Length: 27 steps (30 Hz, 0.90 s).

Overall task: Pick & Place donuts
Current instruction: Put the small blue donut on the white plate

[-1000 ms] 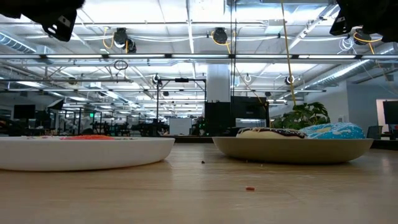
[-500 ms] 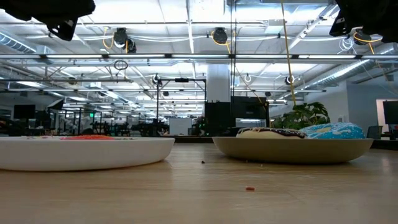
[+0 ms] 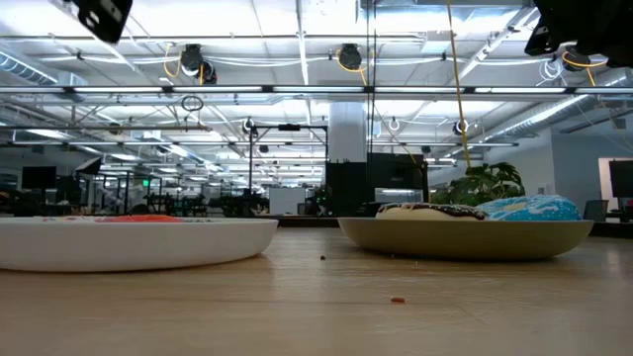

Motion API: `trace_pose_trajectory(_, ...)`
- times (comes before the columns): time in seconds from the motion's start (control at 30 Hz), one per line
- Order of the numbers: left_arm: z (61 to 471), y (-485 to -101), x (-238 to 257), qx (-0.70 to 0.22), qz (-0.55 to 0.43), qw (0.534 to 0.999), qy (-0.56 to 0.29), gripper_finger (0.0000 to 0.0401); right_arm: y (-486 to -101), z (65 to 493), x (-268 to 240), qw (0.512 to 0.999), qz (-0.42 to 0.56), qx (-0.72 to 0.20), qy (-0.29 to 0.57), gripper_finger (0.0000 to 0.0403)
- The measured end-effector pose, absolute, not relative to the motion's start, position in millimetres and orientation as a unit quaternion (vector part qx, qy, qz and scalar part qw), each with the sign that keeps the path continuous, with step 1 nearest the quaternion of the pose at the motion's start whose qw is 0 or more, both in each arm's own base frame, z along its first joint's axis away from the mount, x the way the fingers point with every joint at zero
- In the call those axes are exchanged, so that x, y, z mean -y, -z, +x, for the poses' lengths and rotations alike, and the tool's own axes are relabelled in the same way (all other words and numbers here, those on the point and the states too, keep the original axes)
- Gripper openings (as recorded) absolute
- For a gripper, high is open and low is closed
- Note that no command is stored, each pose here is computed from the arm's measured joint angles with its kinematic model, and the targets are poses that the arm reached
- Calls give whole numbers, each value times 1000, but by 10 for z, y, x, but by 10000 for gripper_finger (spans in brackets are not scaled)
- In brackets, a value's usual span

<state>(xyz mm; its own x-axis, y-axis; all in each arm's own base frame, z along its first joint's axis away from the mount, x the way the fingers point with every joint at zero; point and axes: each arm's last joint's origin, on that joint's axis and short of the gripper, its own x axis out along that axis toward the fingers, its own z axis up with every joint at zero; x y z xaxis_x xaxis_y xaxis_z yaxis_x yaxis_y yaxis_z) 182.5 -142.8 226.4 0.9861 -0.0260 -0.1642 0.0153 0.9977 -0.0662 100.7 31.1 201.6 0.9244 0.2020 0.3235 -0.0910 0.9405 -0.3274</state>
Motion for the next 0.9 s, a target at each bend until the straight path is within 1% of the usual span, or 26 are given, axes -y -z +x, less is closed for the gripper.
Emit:
trace_pose_trajectory(0.23,2081,-2543,1672,-160,17,987,-1,4,-2004,1011,-312,967,-170,174,-75,0)
trace_pose_trajectory(0.47,2386,-2625,2048,-265,12,963,44,9,-2010,1008,-311,965,-177,178,-72,0)
trace_pose_trajectory(0.6,2575,-2577,2252,-305,20,951,42,9,-2016,1006,-310,965,-175,181,-72,0)
trace_pose_trajectory(0.7,2731,-2504,2356,-343,22,938,36,31,-2016,1006,-310,967,-167,180,-73,0)
trace_pose_trajectory(0.9,2934,-2260,2513,-408,36,912,41,113,-2017,1006,-310,969,-153,179,-76,0)
